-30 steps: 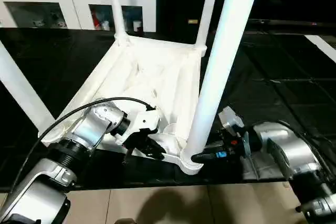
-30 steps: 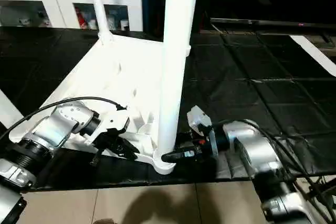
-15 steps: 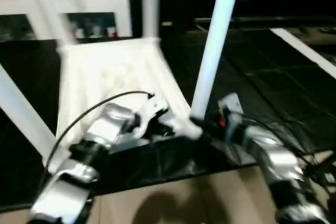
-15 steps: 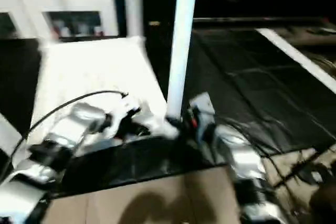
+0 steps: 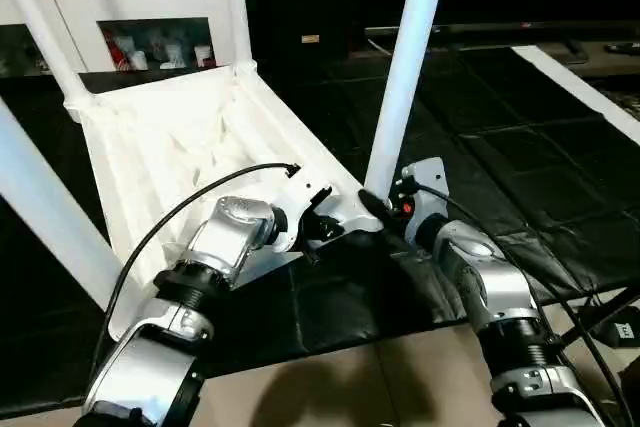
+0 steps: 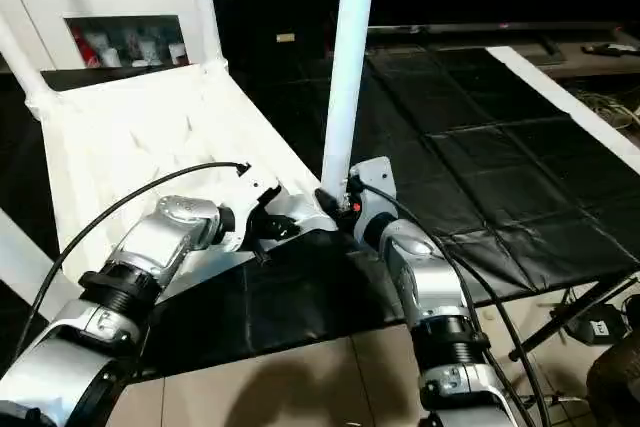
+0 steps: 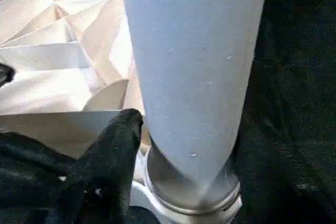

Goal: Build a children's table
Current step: Rotate leg to tighten

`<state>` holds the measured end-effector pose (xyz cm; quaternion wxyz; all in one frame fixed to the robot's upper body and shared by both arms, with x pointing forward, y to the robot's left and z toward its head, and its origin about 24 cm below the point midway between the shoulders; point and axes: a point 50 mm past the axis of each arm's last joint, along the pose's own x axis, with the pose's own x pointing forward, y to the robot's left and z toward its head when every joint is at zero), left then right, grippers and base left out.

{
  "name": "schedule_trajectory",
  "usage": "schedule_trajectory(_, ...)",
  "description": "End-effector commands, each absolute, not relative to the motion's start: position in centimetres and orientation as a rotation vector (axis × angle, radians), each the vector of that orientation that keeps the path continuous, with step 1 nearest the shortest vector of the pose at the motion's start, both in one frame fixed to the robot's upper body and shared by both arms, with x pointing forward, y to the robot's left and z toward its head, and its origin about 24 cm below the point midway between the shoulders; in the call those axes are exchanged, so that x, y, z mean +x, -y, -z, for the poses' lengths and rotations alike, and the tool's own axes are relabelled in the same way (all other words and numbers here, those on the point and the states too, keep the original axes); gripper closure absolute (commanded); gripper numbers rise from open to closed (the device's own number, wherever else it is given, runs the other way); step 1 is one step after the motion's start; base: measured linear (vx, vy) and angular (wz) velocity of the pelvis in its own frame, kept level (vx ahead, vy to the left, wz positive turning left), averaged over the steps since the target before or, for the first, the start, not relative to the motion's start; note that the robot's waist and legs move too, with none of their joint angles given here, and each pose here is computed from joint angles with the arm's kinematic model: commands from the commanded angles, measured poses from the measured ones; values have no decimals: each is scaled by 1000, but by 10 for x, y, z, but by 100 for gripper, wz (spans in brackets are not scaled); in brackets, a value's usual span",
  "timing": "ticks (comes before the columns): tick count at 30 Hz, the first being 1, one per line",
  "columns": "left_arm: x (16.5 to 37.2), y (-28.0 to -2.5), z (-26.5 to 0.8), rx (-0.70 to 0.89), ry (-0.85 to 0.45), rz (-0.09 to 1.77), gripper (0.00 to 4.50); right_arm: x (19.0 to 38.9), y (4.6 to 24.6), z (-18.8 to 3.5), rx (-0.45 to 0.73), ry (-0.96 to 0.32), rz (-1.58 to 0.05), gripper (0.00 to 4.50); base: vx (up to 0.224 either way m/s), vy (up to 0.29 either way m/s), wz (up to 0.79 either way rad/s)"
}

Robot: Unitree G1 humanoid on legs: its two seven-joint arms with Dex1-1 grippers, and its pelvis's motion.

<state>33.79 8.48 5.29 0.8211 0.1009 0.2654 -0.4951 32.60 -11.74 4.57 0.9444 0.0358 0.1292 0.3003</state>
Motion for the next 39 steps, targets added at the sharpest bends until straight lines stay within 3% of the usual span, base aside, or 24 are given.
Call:
schedule_trajectory(1, 330, -61, -62, 235, -479, 1211, 450, 308, 77, -38, 93, -296, -865, 139, 0, 0, 0)
schedule_trajectory(3, 329, -67, -61, 252, -483, 1233, 450, 305, 88, -40, 89, -279, -899, 136, 0, 0, 0)
schedule_trajectory(4, 328, -75, -61, 275, -486, 1262, 450, 300, 103, -41, 79, -265, -945, 118, 0, 0, 0)
schedule_trajectory(6, 328, -78, -61, 285, -491, 1272, 450, 298, 109, -42, 73, -264, -966, 104, 0, 0, 0)
schedule_trajectory(10, 323, -89, -61, 339, -514, 1369, 450, 292, 141, -46, -15, -273, -1072, 67, 0, 0, 0)
schedule_trajectory(14, 318, -95, -61, 376, -517, 1451, 450, 288, 153, -50, -55, -288, -1150, 35, 0, 0, 0)
schedule_trajectory(17, 310, -102, -62, 423, -520, 1569, 450, 282, 165, -54, -101, -328, -1273, 35, 0, 0, 0)
schedule_trajectory(21, 304, -111, -61, 479, -557, 1657, 450, 283, 170, -61, -119, -334, -1358, 35, 0, 0, 0)
schedule_trajectory(30, 297, -117, -61, 550, -583, 1764, 450, 280, 162, -67, -40, -335, -1512, 35, 0, 0, 0)
schedule_trajectory(31, 297, -116, -62, 553, -581, 1769, 450, 280, 161, -65, -37, -343, -1517, 59, 0, 0, 0)
schedule_trajectory(33, 297, -116, -62, 554, -579, 1774, 450, 280, 159, -64, -35, -347, -1522, 59, 0, 0, 0)
schedule_trajectory(39, 295, -113, -61, 559, -573, 1790, 450, 285, 155, -62, -33, -362, -1540, 117, 0, 0, 0)
